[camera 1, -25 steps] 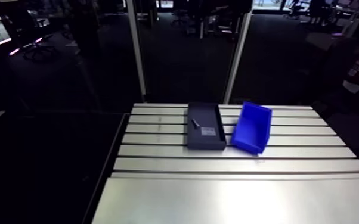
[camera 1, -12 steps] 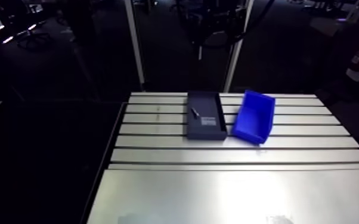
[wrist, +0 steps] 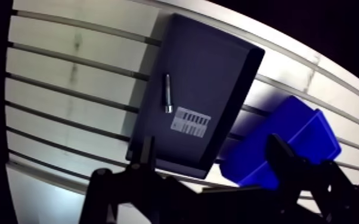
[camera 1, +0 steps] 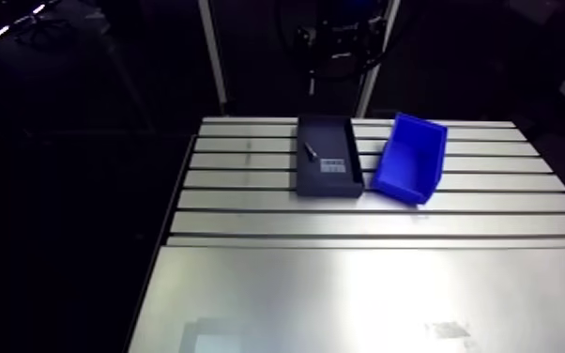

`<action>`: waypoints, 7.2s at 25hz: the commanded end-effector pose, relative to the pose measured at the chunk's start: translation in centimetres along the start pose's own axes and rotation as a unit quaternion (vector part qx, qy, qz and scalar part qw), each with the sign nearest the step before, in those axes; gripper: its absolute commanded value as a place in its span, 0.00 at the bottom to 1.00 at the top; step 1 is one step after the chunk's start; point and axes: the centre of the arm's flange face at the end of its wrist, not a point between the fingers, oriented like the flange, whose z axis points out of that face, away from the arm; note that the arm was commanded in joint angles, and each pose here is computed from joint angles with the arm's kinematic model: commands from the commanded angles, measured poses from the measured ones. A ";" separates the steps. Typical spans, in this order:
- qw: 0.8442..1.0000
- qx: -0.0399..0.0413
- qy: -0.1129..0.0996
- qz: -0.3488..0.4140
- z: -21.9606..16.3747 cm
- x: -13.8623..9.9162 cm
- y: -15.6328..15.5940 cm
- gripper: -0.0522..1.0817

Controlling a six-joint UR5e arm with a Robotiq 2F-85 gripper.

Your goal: Pick up the M10 bolt from the tray and put it into the blue bin.

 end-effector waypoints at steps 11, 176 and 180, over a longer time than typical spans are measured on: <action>0.999 0.010 -0.040 0.009 6.9 -0.6 -0.1 0.22; 0.999 0.016 -0.025 -0.033 9.6 1.1 -2.4 0.82; 0.998 0.016 -0.023 -0.048 5.2 -0.2 -2.0 0.87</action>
